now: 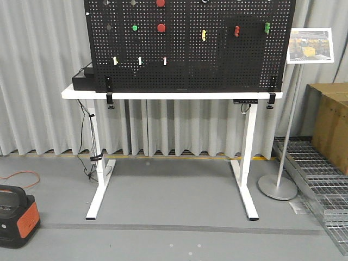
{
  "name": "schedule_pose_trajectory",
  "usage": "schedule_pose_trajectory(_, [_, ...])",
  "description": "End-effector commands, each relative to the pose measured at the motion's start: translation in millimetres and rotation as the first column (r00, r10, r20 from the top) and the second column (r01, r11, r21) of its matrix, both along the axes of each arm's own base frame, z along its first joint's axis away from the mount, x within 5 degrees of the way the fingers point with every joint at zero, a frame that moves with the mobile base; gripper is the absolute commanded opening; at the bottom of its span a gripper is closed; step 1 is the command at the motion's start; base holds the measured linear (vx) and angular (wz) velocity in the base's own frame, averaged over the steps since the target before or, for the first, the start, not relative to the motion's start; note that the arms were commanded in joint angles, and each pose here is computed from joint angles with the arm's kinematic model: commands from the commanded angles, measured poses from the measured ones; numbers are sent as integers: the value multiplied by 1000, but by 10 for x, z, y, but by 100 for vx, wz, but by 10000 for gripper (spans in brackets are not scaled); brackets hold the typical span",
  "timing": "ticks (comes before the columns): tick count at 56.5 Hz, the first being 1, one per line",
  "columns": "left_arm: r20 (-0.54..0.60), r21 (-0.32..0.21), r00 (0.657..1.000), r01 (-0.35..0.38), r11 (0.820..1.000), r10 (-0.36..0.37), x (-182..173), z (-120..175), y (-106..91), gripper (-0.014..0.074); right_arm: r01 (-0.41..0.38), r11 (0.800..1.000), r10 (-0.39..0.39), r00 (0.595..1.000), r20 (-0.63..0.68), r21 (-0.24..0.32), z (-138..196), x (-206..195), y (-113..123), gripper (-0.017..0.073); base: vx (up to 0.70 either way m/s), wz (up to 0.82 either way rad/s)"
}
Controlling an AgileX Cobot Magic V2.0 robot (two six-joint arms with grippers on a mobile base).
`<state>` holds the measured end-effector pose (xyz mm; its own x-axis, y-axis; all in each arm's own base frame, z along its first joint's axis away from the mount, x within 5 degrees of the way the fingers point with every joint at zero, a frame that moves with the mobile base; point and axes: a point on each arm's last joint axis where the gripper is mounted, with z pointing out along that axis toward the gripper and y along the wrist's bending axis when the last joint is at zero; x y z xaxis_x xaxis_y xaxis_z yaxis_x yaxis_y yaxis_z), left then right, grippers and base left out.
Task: Rotate knob clockwise with right arm
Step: 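Drive the base forward toward the black pegboard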
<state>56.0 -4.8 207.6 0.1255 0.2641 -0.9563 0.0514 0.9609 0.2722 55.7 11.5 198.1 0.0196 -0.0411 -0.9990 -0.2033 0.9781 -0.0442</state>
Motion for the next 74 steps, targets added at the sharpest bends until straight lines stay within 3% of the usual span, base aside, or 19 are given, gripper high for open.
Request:
schedule_pose_trajectory(1, [59,-13,998,13,1000,-12,-7,-33,-7,-6,-2,1000,2,997,82,3,51,-9,1,-8,0,0])
schedule_pose_trajectory(43, [59,-13,998,13,1000,-12,-7,-33,-7,-6,-2,1000,2,997,82,3,51,-9,1,-8,2,1])
schedule_pose_trajectory(74, [59,-13,998,13,1000,-12,-7,-33,-7,-6,-2,1000,2,997,82,3,51,-9,1,-8,25,4])
